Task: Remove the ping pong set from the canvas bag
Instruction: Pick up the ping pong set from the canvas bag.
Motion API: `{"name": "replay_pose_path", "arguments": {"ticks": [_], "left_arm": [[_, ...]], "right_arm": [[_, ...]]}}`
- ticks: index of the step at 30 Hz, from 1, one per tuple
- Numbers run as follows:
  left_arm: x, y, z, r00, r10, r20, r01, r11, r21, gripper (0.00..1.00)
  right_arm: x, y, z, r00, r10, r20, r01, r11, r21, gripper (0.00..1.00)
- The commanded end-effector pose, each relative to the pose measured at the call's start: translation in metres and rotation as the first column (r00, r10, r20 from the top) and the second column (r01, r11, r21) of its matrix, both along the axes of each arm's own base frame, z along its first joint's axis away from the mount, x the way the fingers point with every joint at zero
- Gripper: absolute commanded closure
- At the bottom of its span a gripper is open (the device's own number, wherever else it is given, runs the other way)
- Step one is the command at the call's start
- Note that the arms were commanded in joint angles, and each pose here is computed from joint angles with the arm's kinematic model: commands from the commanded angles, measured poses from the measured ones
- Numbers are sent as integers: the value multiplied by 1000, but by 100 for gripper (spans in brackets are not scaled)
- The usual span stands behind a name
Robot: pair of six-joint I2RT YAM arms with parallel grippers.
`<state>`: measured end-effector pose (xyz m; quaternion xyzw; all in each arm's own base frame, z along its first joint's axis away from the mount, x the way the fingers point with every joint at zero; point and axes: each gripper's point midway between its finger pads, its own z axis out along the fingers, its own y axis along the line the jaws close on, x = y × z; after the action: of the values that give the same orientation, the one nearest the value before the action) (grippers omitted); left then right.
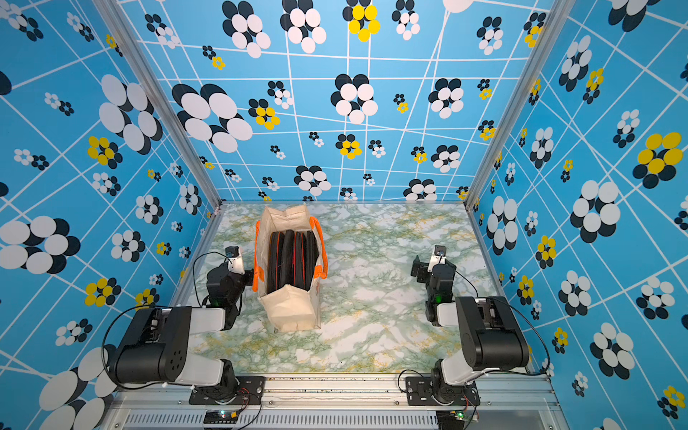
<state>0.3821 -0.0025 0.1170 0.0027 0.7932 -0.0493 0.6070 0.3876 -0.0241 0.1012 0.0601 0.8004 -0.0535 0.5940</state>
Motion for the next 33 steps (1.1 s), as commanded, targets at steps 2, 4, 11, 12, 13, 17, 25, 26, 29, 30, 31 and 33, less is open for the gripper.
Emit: {"name": "replay_pose_path", "arguments": {"ticks": [2, 4, 11, 12, 13, 17, 25, 26, 29, 30, 31, 33], "left_arm": [[11, 6, 7, 999, 26, -42, -27, 999, -17, 4], [14, 6, 11, 998, 19, -66, -20, 1000, -19, 4], [27, 12, 15, 984, 19, -178, -25, 999, -34, 2], [29, 14, 18, 982, 21, -186, -27, 999, -30, 2], [31, 17, 20, 980, 29, -198, -33, 999, -19, 2], [36, 31, 33, 975, 70, -211, -64, 997, 33, 1], [31, 72, 35, 942, 164, -293, -158, 987, 43, 0], [30, 76, 33, 936, 169, -309, -165, 986, 39, 1], [25, 88, 26, 914, 187, -360, -194, 981, 19, 1], [23, 92, 25, 908, 192, -373, -206, 979, 4, 0], [20, 97, 24, 900, 200, -387, -221, 975, -9, 1], [16, 102, 23, 893, 200, -403, -232, 972, -32, 1]], "right_arm": [[0, -1, 12, 1000, -17, 1, 17, 1000, -2, 1], [-1, -3, 17, 1000, -27, -1, 27, 1000, -3, 1], [-6, -9, 41, 998, -68, -1, 68, 998, 0, 1], [-6, -12, 46, 996, -85, -2, 85, 996, 3, 1], [-7, -14, 49, 995, -97, -13, 97, 995, 7, 1], [-10, -20, 63, 988, -146, -44, 148, 988, 38, 1], [-22, -52, 58, 854, -407, -325, 445, 894, 47, 1], [-24, -55, 57, 829, -432, -355, 473, 880, 33, 1], [-24, -60, 57, 770, -473, -429, 521, 854, -7, 1], [-24, -60, 57, 755, -480, -447, 530, 848, -17, 1], [-23, -60, 56, 748, -482, -457, 533, 846, -20, 1], [-21, -56, 53, 757, -453, -470, 508, 861, -13, 1]]}}
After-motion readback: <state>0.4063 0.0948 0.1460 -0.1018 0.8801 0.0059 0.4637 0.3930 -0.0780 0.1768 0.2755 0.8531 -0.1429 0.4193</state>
